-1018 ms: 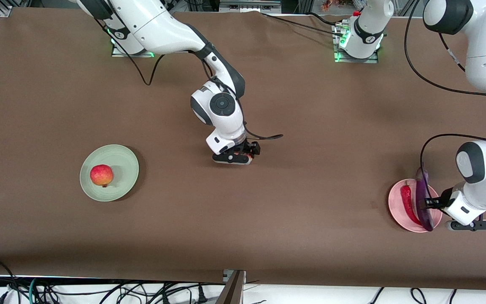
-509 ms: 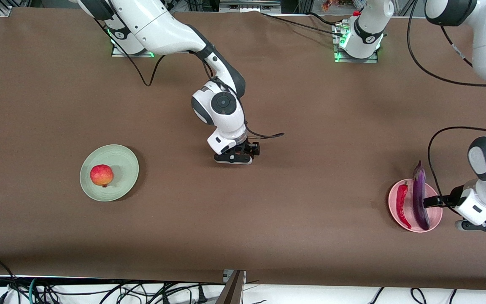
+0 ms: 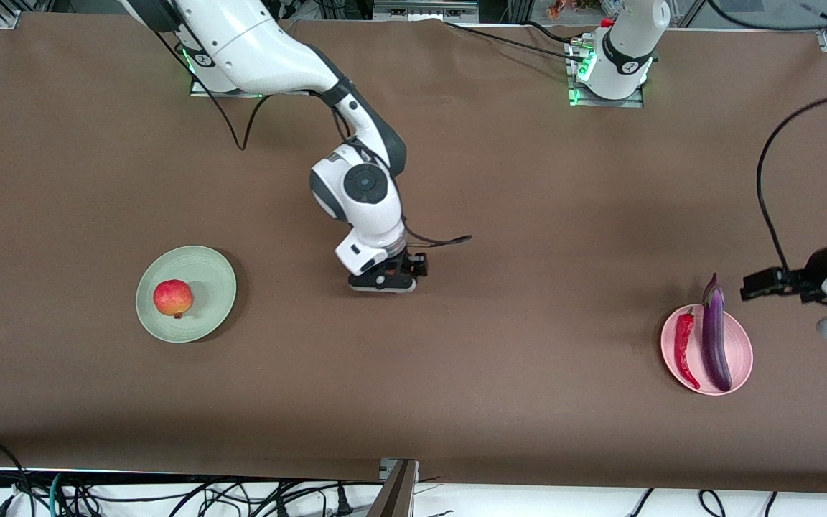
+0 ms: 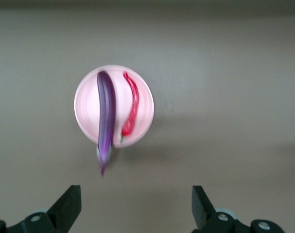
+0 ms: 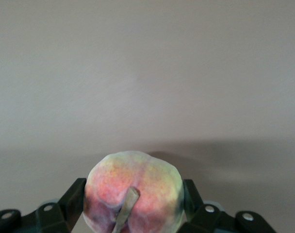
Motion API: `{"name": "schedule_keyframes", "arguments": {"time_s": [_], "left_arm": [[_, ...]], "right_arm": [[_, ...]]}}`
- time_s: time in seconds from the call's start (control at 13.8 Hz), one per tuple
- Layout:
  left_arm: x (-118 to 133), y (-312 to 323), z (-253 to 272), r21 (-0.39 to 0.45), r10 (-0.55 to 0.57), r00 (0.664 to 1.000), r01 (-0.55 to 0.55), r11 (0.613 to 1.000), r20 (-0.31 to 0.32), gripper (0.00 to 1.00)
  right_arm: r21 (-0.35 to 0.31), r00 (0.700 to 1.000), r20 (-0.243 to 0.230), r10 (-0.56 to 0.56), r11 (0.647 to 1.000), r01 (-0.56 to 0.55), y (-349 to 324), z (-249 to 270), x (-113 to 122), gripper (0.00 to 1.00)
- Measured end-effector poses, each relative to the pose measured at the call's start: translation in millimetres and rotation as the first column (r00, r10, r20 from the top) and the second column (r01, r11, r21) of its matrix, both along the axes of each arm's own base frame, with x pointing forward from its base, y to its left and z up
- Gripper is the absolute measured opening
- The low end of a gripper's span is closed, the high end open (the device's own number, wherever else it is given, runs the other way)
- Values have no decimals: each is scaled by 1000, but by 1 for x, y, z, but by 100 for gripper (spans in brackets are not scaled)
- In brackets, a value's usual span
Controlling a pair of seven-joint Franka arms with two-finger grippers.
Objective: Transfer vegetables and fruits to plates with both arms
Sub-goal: 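Carry the peach to the green plate while the left gripper withdraws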
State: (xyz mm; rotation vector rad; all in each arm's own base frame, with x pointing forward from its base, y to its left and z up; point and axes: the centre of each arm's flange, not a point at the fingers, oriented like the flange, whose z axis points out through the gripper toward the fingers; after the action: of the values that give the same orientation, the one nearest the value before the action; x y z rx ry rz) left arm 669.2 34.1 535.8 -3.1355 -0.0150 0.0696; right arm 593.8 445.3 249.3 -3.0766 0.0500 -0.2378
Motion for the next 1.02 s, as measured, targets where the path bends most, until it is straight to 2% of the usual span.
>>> {"name": "schedule_keyframes", "arguments": {"time_s": [0.15, 0.36, 0.58, 0.73, 1.02], "left_arm": [[-22, -13, 32, 6, 8, 1000, -8, 1000, -20, 100], [-45, -27, 55, -23, 37, 999, -37, 999, -21, 100], [-90, -32, 73, -60, 63, 997, -64, 996, -34, 100], [-115, -25, 75, -59, 74, 997, -75, 995, -20, 100], [-119, -33, 64, 4, 43, 999, -43, 999, -12, 100]], "right_arm": [[-32, 998, -38, 54, 998, -55, -52, 34, 29, 85], [-51, 978, -119, 170, 983, -177, -129, 64, 59, 85], [-63, 937, -211, 277, 953, -296, -209, 64, 80, 85], [-51, 906, -249, 342, 930, -365, -260, 58, 90, 85], [-17, 862, -295, 413, 900, -436, -342, 36, 96, 85]]}}
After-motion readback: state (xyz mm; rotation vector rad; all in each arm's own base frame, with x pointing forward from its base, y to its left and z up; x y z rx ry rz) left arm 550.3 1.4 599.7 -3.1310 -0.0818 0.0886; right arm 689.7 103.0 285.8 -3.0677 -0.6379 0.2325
